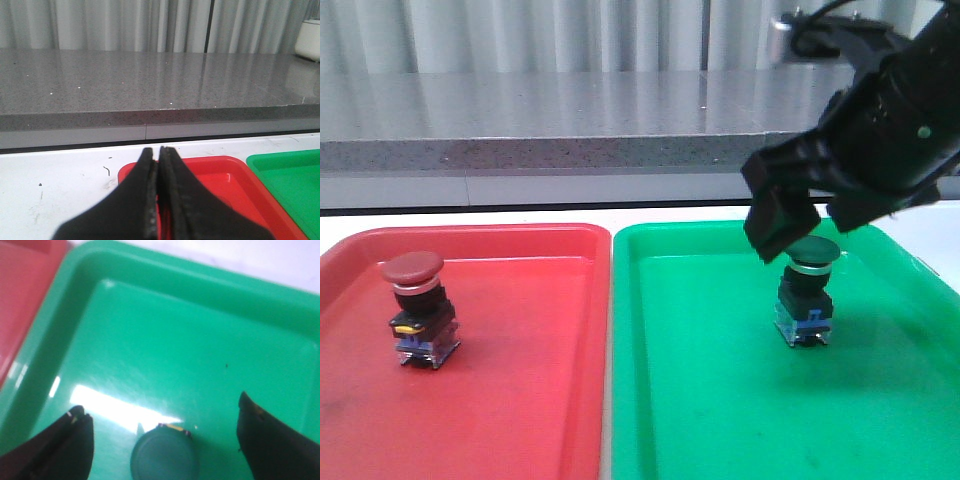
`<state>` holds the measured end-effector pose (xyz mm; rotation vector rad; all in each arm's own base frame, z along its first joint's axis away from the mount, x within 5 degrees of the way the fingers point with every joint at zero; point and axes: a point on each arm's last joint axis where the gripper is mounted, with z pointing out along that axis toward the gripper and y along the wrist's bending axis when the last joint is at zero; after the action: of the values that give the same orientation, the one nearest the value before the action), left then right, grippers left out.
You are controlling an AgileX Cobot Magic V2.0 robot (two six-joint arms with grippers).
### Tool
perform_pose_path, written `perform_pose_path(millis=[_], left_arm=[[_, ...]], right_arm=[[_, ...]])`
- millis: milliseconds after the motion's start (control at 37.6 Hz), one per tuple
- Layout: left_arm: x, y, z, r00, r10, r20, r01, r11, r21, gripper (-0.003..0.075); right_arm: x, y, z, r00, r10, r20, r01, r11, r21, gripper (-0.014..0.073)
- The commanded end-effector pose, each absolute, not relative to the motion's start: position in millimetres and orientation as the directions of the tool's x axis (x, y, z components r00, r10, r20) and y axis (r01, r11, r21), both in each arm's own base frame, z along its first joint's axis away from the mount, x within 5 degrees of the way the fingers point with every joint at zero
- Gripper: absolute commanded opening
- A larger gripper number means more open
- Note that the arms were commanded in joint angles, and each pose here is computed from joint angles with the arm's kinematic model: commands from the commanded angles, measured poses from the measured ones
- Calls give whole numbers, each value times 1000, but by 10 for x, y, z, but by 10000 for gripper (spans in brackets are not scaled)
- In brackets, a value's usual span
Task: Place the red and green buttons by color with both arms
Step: 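Carry the green-capped button forward and lower it into the green tray, then open the right gripper and lift it away from the button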
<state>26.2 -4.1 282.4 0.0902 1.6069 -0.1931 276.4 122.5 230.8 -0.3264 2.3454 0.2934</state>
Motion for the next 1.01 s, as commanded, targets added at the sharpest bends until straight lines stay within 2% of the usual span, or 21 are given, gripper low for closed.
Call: perform_pose_path(millis=[0, 80, 186, 293, 346, 372, 479, 665, 798, 984], left_arm=[[239, -40, 2959, 40, -91, -995, 184, 979, -82, -20], [239, -40, 2959, 40, -91, -995, 184, 979, -82, -20], [239, -40, 2959, 40, -91, -995, 184, 979, -82, -20], [239, -40, 2959, 40, -91, -995, 184, 979, -82, -20], [239, -40, 2959, 40, -91, -995, 184, 979, -82, -20], [239, -40, 2959, 40, -91, -995, 184, 979, -82, -20], [239, -40, 2959, 40, -91, -995, 184, 979, -82, -20], [239, -40, 2959, 40, -91, -995, 184, 979, -82, -20], [239, -40, 2959, 40, -91, -995, 184, 979, -82, -20], [239, -40, 2959, 40, -91, -995, 184, 979, -82, -20]], right_arm=[[2767, 1195, 2873, -536, -82, -840, -335, 934, 122, 616], [2782, 1150, 3103, -492, -55, -869, -328, 936, 126, 580], [2821, 1038, 3380, -450, -21, -893, -300, 945, 129, 447], [2832, 892, 3579, -416, 11, -909, -261, 956, 131, 244], [2799, 815, 3654, -408, 22, -913, -242, 961, 132, 176], [2783, 781, 3676, -406, 26, -913, -234, 963, 132, 86], [2683, 625, 3764, -390, 46, -920, -194, 972, 131, 48], [2327, 459, 3807, -337, 13, -941, -173, 982, 76, 47], [1943, 379, 3679, -264, 15, -965, -177, 982, 63, 47], [1355, 264, 3330, -133, 39, -990, -183, 981, 64, 47]])
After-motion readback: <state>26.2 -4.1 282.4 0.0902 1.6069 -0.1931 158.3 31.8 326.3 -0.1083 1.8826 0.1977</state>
